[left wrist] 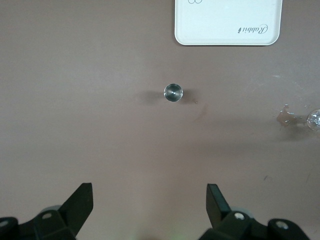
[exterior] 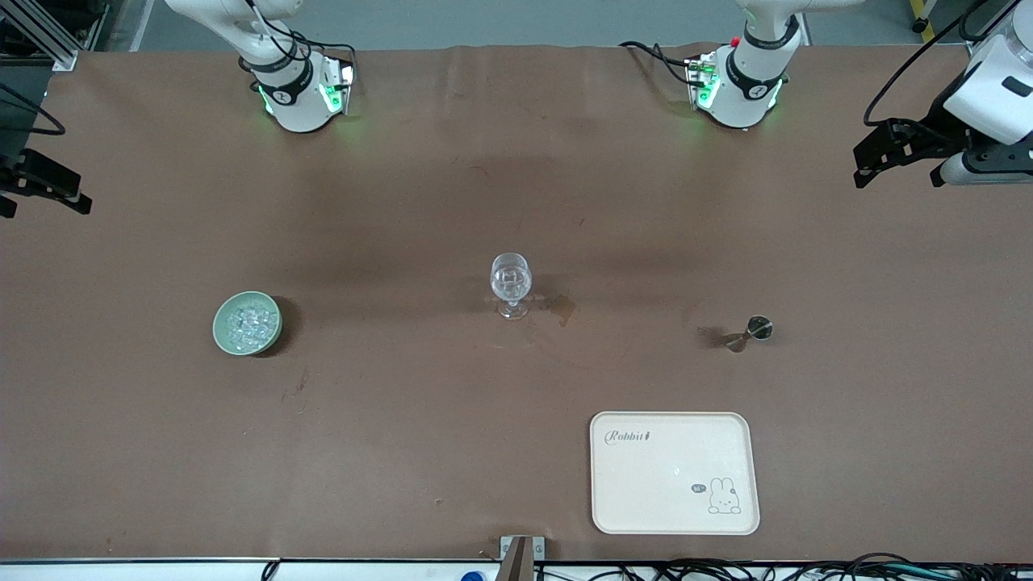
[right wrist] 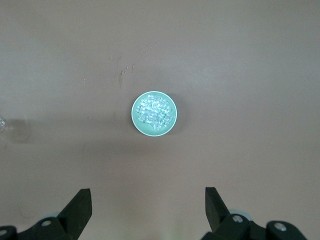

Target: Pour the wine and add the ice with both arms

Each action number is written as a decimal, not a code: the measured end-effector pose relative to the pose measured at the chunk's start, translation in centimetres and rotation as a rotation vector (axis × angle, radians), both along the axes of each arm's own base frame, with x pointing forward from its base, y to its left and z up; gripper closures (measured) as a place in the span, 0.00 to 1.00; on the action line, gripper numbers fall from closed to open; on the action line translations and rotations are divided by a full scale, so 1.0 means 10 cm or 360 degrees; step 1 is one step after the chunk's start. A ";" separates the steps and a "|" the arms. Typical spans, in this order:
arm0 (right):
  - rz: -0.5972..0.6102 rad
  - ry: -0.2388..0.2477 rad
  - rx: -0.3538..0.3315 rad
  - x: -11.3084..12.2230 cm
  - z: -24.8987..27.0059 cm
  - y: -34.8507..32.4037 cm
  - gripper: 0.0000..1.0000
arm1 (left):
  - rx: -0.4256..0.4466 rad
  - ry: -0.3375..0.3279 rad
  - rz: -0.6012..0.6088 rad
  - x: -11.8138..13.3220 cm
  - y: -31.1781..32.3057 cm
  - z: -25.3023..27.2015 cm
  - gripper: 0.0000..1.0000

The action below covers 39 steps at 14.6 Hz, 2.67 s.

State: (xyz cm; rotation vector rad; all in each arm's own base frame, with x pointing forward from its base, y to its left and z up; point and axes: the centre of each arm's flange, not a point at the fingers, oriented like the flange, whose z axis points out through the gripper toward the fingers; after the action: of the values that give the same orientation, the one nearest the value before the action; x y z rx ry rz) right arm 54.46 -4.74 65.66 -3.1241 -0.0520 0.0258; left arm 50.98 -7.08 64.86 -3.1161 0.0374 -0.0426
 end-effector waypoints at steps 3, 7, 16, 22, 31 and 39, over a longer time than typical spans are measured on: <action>0.0000 0.0002 0.0002 -0.07 0.07 0.00 0.00 | -0.0001 -0.0003 0.0005 0.00 0.01 0.01 0.00; 0.0002 0.0020 0.0005 -0.09 0.07 0.01 0.00 | -0.0004 -0.0017 0.0070 0.06 0.23 0.04 0.00; 0.0003 0.0020 0.0006 -0.09 0.05 0.01 0.00 | -0.0039 0.0012 0.0210 0.56 0.63 -0.25 0.00; 0.0003 0.0000 0.0005 -0.06 0.05 0.01 0.00 | -0.0323 0.0127 0.0541 0.93 1.21 -0.87 0.00; -0.0037 -0.0003 -0.0006 0.39 -0.61 -0.14 0.01 | -0.0684 0.0586 0.1226 1.30 1.45 -2.20 0.01; -0.0054 -0.0047 -0.0020 0.69 -2.09 -0.21 0.02 | -0.1021 0.1032 0.1722 1.41 1.83 -3.54 0.03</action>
State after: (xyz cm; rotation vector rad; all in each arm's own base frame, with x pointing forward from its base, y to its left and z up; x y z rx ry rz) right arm 61.32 -6.88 44.75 -3.1375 0.0008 -0.0207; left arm 65.06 11.18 29.45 -2.9933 -1.8889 1.1228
